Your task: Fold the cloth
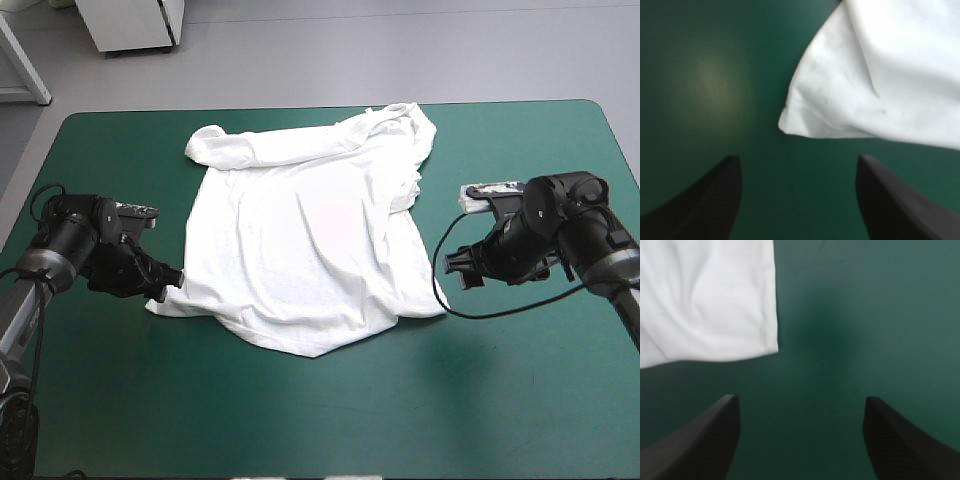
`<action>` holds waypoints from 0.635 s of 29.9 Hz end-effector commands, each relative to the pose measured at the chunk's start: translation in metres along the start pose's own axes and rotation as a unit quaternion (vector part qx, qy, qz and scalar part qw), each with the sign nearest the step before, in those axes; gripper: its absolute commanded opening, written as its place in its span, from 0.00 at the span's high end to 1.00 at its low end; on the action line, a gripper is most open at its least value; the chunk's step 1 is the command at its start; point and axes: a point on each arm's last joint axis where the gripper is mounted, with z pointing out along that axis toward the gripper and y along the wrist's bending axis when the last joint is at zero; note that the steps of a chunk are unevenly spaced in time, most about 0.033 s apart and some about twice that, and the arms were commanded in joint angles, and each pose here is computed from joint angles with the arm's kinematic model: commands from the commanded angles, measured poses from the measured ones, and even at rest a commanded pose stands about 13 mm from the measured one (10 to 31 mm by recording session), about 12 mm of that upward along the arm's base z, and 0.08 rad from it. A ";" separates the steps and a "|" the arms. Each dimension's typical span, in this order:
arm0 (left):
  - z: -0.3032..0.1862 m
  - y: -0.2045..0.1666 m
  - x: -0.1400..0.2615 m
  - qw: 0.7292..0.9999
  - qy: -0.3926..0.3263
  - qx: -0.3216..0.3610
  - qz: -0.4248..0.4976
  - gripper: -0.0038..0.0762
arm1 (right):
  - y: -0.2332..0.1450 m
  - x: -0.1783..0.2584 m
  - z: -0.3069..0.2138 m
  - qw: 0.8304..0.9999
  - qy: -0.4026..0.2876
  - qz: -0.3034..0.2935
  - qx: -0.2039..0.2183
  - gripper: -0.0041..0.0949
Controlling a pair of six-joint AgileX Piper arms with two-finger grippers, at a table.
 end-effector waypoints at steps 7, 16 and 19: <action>0.037 -0.004 -0.007 0.999 -0.041 0.013 -0.025 0.36 | -0.002 0.025 -0.018 0.999 -0.035 0.001 0.002 0.31; 0.082 -0.011 -0.014 0.997 0.017 0.055 -0.058 0.47 | 0.002 0.021 -0.016 0.999 -0.047 0.012 -0.017 0.31; 0.086 -0.015 -0.009 0.995 0.030 0.072 -0.054 0.71 | 0.002 0.014 -0.009 0.998 -0.053 0.015 -0.021 0.31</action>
